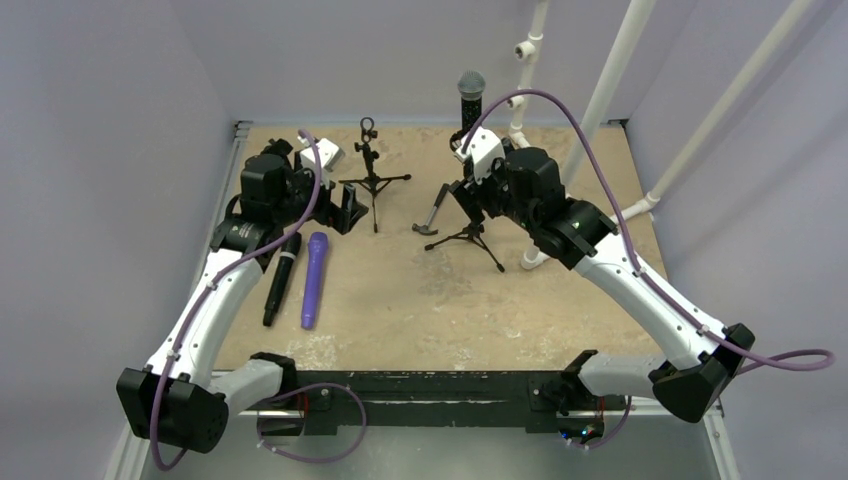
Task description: Remove the microphone from the stand
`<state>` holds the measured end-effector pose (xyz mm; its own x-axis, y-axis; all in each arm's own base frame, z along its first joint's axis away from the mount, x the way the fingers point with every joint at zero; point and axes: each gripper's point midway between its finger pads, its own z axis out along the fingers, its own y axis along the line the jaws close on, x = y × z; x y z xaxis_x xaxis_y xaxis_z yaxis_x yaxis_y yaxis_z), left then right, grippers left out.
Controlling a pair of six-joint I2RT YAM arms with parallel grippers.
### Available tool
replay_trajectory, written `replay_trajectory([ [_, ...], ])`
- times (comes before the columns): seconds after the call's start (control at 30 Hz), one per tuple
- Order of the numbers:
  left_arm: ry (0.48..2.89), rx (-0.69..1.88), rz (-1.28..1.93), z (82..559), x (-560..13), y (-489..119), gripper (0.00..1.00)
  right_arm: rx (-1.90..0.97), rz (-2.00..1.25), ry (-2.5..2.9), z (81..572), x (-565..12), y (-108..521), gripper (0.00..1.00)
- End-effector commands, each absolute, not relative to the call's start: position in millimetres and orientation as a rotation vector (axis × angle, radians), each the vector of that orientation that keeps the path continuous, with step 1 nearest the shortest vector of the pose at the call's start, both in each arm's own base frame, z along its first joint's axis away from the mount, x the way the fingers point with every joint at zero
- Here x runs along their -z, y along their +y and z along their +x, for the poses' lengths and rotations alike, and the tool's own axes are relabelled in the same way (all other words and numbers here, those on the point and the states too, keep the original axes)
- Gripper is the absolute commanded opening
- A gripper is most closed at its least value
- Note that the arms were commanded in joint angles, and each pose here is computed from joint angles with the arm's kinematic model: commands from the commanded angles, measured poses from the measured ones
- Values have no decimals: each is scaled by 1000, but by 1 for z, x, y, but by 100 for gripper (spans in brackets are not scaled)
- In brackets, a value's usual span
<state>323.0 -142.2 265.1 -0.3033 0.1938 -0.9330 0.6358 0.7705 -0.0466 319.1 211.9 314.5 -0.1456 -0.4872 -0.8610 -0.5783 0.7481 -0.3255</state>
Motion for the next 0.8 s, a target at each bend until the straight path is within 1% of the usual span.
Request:
replay_trajectory([
  [0.0,1833,498,659,322,-271,-142,94,-39,-651,1760,331,-335,198,75],
  [0.27,1830,500,657,319,-272,-142,94,-39,-557,1772,346,-328,202,74],
  [0.47,1818,504,661,317,-273,-143,94,18,-540,1789,360,-317,202,73],
  [0.77,1800,514,686,311,-270,-145,95,-30,-444,1836,378,-297,192,66],
])
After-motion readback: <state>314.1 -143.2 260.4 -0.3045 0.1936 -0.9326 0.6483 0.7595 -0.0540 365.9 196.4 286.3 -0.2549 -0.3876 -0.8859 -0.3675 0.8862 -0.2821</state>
